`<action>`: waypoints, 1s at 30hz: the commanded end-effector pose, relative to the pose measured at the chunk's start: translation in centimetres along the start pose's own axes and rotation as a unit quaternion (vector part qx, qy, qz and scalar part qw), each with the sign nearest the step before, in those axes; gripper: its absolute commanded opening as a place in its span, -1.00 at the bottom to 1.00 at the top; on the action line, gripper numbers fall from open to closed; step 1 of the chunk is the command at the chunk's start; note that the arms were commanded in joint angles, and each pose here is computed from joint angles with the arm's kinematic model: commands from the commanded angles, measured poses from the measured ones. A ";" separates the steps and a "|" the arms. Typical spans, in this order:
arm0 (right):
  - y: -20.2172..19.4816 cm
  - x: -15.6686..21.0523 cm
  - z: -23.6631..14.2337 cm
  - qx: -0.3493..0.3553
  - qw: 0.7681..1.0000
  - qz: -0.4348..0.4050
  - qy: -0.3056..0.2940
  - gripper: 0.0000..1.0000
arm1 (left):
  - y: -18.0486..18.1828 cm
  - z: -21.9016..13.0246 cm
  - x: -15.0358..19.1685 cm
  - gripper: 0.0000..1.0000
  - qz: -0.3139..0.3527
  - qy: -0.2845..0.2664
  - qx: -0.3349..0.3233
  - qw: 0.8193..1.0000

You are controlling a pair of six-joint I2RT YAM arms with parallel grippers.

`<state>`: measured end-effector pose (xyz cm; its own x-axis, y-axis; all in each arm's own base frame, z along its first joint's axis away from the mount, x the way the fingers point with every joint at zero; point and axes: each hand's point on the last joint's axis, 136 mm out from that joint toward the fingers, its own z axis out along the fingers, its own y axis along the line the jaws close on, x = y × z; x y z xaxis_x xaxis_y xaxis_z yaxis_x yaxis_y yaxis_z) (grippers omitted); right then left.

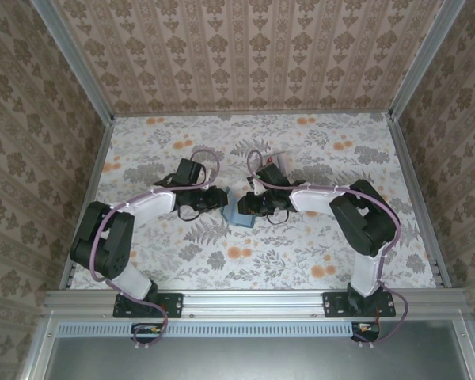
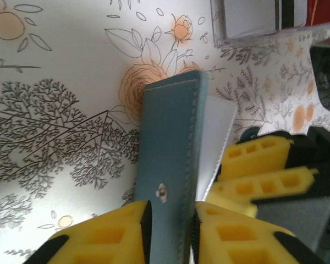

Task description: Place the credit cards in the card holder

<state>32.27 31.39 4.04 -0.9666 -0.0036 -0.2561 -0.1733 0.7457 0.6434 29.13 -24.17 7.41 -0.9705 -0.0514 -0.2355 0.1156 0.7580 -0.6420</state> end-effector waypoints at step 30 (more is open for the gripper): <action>2.3 -4.2 -6.8 0.018 0.998 -0.047 -0.040 -0.39 | 7.7 2.1 2.0 -0.29 -0.092 0.017 -0.031 0.995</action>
<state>35.30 28.97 9.77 -0.9324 0.0065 -0.3614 -0.2274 0.7667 0.6004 28.59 -18.98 2.21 -0.9763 -0.1913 -0.1009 -0.0850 0.7684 -0.6343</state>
